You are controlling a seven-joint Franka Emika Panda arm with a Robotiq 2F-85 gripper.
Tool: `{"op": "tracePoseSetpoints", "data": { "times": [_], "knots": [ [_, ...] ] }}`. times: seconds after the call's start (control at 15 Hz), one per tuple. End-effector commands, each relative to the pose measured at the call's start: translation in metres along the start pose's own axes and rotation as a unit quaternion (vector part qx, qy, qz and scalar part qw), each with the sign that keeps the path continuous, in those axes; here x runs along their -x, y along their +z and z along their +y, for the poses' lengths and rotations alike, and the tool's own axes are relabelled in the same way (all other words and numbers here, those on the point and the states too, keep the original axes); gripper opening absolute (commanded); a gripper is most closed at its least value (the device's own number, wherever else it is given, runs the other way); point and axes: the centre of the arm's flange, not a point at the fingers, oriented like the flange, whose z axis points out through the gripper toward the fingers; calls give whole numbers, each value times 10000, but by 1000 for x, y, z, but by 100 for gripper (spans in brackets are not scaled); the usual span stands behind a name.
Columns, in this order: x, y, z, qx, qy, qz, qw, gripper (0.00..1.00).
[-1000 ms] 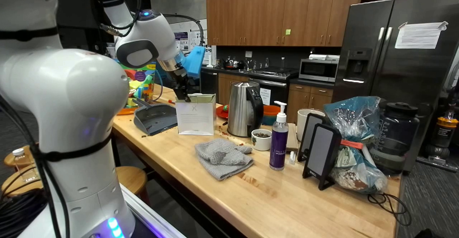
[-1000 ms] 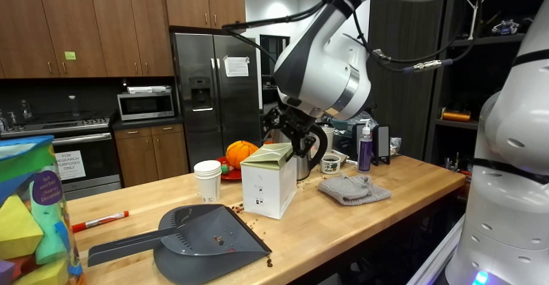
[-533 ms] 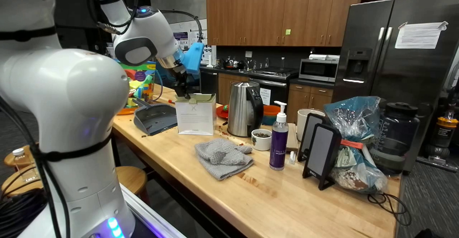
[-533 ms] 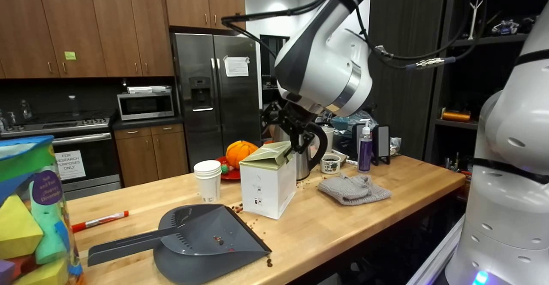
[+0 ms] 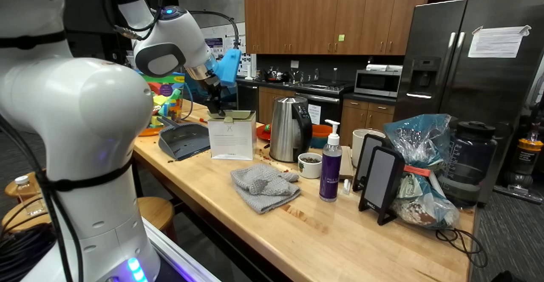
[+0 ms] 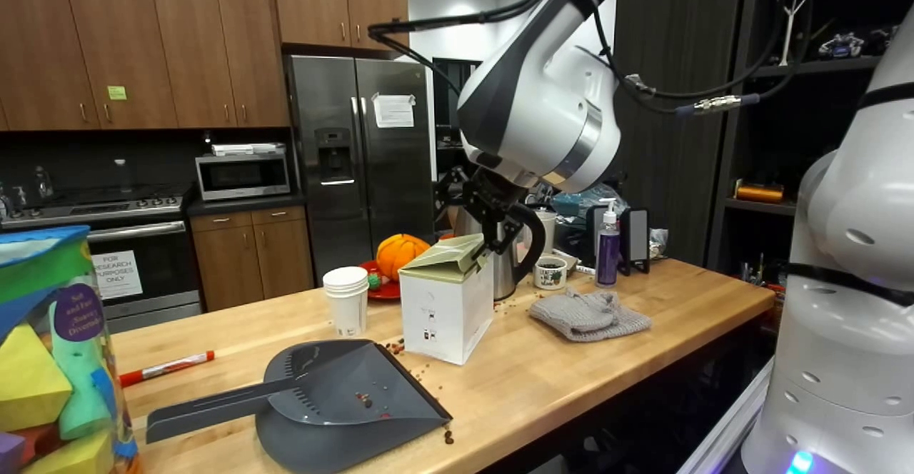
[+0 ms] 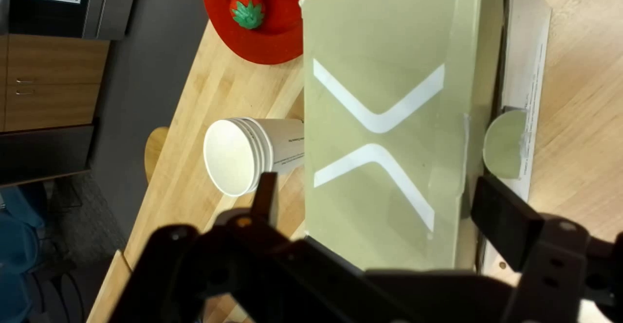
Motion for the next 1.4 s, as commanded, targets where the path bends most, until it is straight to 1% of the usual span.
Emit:
{"op": "tracePoseSetpoints", "data": {
  "times": [0.0,0.67,1.33],
  "knots": [
    [2,-9,3,88,-84,-12,9999,100],
    [-4,-6,-10,-112,-90,129,9998,100],
    [-6,-11,-16,-177,-116,101,9997,100]
  ]
}}
